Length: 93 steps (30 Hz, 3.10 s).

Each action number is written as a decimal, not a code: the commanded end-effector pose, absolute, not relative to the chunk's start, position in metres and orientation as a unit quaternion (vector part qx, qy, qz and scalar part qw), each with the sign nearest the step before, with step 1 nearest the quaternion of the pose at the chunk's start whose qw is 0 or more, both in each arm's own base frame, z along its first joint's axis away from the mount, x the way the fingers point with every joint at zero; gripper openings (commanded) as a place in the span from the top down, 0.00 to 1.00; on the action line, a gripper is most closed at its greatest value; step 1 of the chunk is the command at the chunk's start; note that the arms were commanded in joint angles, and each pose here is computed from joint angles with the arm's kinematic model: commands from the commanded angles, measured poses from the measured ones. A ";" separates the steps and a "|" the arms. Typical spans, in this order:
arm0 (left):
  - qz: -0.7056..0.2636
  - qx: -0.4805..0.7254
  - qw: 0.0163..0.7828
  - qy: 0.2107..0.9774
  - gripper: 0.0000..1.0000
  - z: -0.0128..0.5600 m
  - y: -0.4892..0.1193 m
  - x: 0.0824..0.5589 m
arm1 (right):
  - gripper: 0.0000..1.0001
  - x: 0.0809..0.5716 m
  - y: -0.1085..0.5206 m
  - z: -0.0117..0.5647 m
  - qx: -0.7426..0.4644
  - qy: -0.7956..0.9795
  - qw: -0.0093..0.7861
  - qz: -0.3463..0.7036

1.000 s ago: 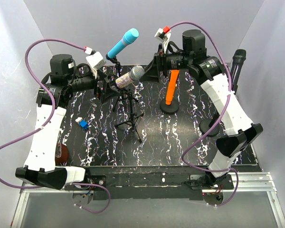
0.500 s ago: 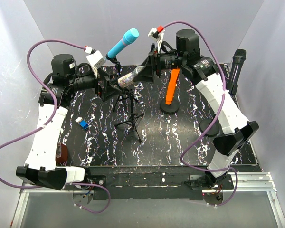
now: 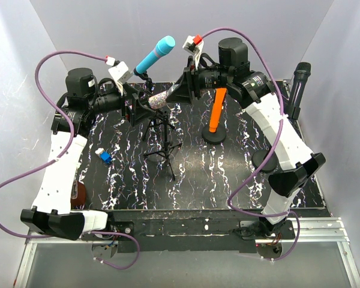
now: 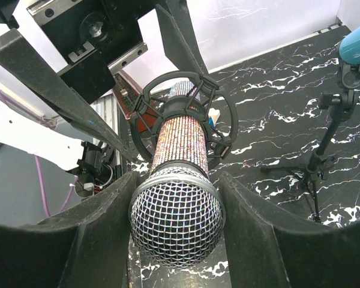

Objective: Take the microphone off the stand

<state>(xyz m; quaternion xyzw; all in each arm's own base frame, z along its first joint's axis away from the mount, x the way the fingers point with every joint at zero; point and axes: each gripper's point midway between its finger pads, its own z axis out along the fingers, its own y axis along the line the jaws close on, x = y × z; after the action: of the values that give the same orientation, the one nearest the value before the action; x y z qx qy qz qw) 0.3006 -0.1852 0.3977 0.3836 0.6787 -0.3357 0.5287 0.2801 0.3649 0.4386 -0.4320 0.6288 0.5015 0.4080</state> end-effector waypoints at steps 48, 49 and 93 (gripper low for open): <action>-0.436 0.447 0.539 0.565 0.02 0.475 -0.245 0.297 | 0.99 0.267 0.286 0.533 -0.444 0.555 0.550 0.438; -0.446 0.449 0.531 0.563 0.02 0.475 -0.250 0.294 | 0.99 0.269 0.288 0.536 -0.445 0.550 0.553 0.440; -0.298 0.533 0.471 0.636 0.18 0.361 -0.225 0.304 | 0.99 0.260 0.298 0.523 -0.477 0.490 0.541 0.490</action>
<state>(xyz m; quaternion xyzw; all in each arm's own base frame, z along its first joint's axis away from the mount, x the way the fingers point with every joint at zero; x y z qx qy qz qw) 0.3013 -0.2393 0.3955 0.5488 0.5783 -0.3195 0.5122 0.2812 0.3216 0.4818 -0.4644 0.5330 0.5114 0.4886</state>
